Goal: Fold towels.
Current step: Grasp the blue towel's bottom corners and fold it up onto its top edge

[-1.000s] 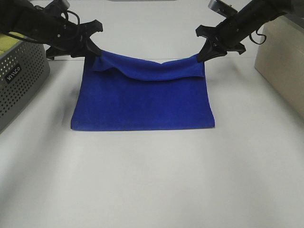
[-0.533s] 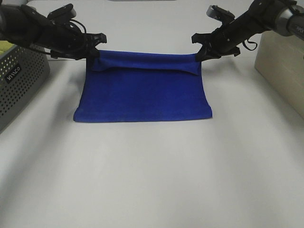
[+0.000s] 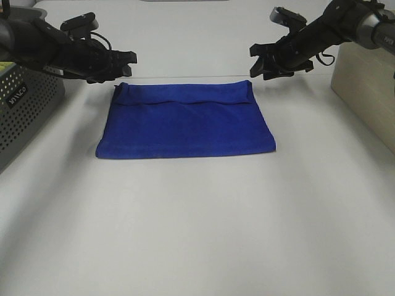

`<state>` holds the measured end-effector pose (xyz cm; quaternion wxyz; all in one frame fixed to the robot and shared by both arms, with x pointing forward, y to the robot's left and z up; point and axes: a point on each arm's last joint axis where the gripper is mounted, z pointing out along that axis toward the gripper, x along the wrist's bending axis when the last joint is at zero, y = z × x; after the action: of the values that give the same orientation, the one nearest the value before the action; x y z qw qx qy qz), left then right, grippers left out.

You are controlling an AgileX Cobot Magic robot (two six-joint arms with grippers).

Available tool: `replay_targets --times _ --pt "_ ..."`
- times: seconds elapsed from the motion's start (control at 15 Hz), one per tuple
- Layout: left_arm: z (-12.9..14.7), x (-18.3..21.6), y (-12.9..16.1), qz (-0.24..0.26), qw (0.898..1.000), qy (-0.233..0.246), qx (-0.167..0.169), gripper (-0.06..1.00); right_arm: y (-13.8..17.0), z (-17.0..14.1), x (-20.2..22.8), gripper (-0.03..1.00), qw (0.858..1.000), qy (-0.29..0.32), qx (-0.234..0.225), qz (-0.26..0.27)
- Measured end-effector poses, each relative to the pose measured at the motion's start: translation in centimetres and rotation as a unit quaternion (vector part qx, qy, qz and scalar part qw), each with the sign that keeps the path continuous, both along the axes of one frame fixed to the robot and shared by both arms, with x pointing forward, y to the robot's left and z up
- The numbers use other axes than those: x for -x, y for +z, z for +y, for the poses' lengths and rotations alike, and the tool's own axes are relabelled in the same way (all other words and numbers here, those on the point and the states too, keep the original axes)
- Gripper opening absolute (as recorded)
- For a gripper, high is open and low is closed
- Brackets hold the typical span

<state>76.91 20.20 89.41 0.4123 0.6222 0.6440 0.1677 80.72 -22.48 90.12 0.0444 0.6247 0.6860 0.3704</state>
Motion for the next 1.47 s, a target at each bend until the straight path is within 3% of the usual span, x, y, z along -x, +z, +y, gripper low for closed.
replay_targets --times 0.07,0.2,0.47,0.73,0.93,1.13,1.27,1.47 --pt "0.0 0.0 0.0 0.000 1.000 -0.001 -0.001 0.60 -0.1 0.0 0.1 0.55 1.000 0.004 0.002 0.005" --pt "-0.1 0.2 -0.1 0.008 1.000 -0.018 -0.009 0.75 0.0 -0.1 0.8 0.67 0.999 0.029 0.023 0.033" --pt "-0.8 2.0 0.5 0.100 0.991 -0.084 0.000 0.77 2.0 0.0 2.9 0.70 0.989 0.075 0.032 0.122" --pt "-0.8 3.7 1.0 0.192 0.975 -0.111 -0.016 0.76 2.1 0.1 3.1 0.70 0.987 0.058 0.021 0.146" --pt "-0.8 4.7 0.6 0.269 0.959 -0.090 0.013 0.75 3.0 -0.3 4.2 0.69 0.984 0.048 0.039 0.166" --pt "-0.8 5.7 0.3 0.303 0.948 -0.095 0.014 0.75 3.5 -0.8 7.0 0.68 0.975 0.062 0.062 0.205" --pt "-0.3 7.6 0.4 0.307 0.948 -0.078 0.011 0.75 2.8 -0.9 8.6 0.67 0.967 0.073 0.065 0.234" --pt "0.6 10.2 1.0 0.275 0.961 -0.031 0.009 0.75 0.6 -1.0 10.2 0.67 0.954 0.077 0.065 0.282"
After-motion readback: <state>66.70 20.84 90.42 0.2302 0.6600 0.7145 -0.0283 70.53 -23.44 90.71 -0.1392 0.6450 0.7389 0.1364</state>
